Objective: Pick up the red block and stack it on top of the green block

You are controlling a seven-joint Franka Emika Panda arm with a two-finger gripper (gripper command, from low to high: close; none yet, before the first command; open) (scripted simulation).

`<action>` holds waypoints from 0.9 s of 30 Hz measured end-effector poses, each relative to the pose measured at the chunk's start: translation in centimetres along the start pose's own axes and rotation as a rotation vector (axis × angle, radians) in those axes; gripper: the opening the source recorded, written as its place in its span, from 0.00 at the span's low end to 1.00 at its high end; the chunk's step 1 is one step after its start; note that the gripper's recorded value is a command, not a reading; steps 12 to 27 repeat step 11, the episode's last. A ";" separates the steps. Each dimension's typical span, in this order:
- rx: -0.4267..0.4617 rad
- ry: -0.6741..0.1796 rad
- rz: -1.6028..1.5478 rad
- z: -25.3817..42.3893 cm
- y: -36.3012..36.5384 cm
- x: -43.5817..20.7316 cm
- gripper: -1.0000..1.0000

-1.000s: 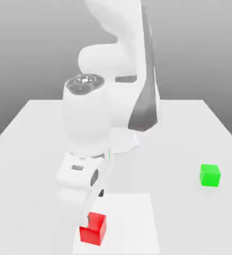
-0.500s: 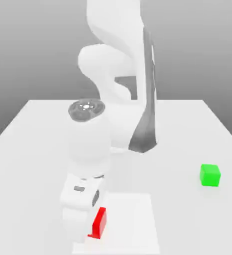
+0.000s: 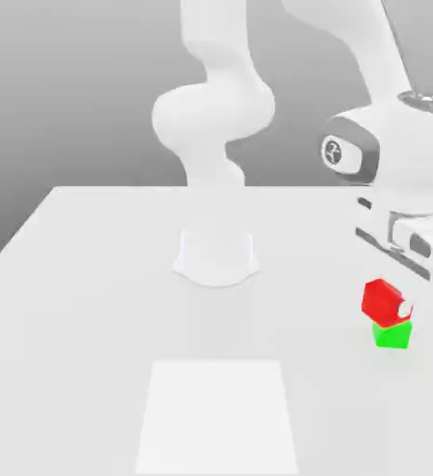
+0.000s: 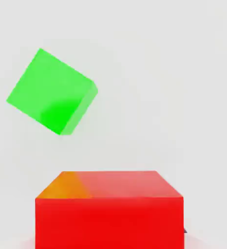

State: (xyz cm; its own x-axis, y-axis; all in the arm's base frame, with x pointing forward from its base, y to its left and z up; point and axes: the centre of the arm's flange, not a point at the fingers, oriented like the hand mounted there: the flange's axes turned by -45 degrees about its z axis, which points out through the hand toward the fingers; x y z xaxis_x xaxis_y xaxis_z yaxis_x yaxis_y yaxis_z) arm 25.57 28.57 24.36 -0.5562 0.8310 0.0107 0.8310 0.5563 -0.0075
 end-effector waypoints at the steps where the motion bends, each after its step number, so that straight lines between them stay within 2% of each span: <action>1: -0.002 -0.006 -0.037 0.1 -0.7 1.4 0.00; 7: -0.005 -0.012 -0.075 5.4 -1.4 2.8 0.00; 8: -0.005 -0.012 -0.074 6.0 -1.5 2.7 1.00; 27: -0.005 -0.012 -0.074 6.0 -1.5 2.7 1.00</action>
